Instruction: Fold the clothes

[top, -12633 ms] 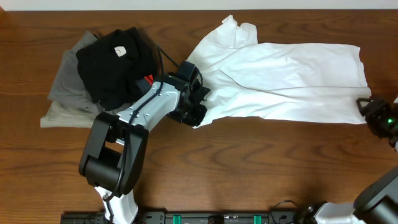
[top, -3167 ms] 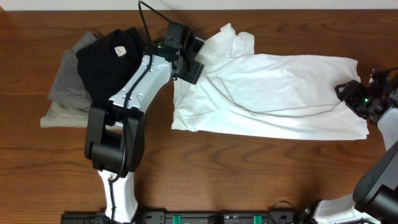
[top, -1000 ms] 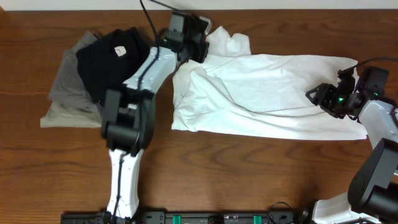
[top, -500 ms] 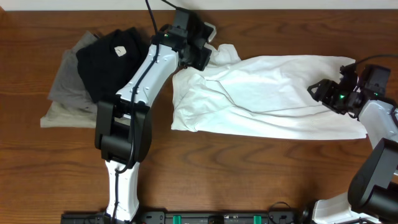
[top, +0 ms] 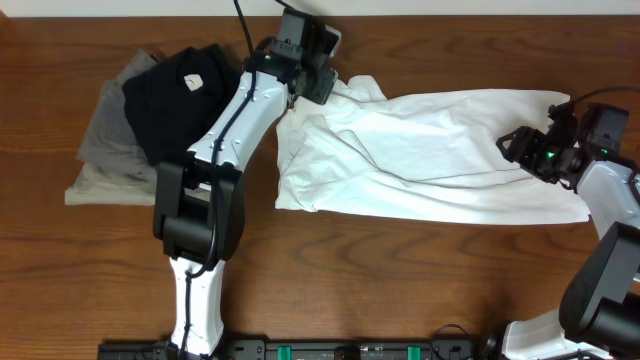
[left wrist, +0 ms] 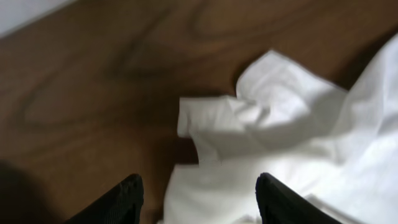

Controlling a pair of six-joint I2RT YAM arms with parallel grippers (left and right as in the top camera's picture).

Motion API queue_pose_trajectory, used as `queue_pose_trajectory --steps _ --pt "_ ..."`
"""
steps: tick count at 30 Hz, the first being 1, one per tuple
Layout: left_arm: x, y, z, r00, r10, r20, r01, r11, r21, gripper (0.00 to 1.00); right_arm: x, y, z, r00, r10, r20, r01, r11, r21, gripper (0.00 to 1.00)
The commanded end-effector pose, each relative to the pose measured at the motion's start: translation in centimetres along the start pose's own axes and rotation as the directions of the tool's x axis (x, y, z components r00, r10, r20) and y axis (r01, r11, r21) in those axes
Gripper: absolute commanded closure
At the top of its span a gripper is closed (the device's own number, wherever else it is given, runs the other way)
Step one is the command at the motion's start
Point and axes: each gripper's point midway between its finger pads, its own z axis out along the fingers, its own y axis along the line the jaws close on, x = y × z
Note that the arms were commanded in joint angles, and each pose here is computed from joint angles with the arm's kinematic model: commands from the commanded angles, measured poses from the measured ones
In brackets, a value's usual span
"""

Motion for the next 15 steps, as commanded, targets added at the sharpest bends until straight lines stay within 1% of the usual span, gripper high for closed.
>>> queue_pose_trajectory --steps 1,3,7,11,13,15 --pt "0.6 -0.7 2.7 0.999 0.040 0.010 -0.041 0.998 0.057 0.40 -1.1 0.9 -0.8 0.999 -0.039 0.034 0.040 0.999 -0.005 0.39" --pt "0.7 -1.1 4.3 0.998 0.057 0.028 -0.059 0.995 0.083 0.40 -1.1 0.9 -0.8 0.999 -0.039 0.034 0.039 0.999 -0.005 0.39" --pt "1.4 -0.9 7.4 0.997 0.060 0.050 -0.064 0.995 0.080 0.40 -1.0 0.9 -0.8 0.999 -0.037 0.030 0.038 0.999 -0.005 0.40" --pt "1.9 -0.8 8.7 0.997 0.060 0.054 -0.064 0.995 0.079 0.42 -0.6 0.8 -0.8 0.999 -0.031 0.016 0.031 1.000 -0.002 0.41" --pt "2.1 -0.9 8.9 0.997 0.063 0.050 -0.067 0.995 0.080 0.44 -0.5 0.8 -0.8 1.000 -0.028 0.010 0.028 1.000 -0.002 0.41" --pt "2.1 -0.8 8.9 0.997 0.063 0.050 -0.067 0.995 0.080 0.50 -0.4 0.8 -0.7 1.000 -0.026 0.007 0.026 1.000 -0.001 0.41"
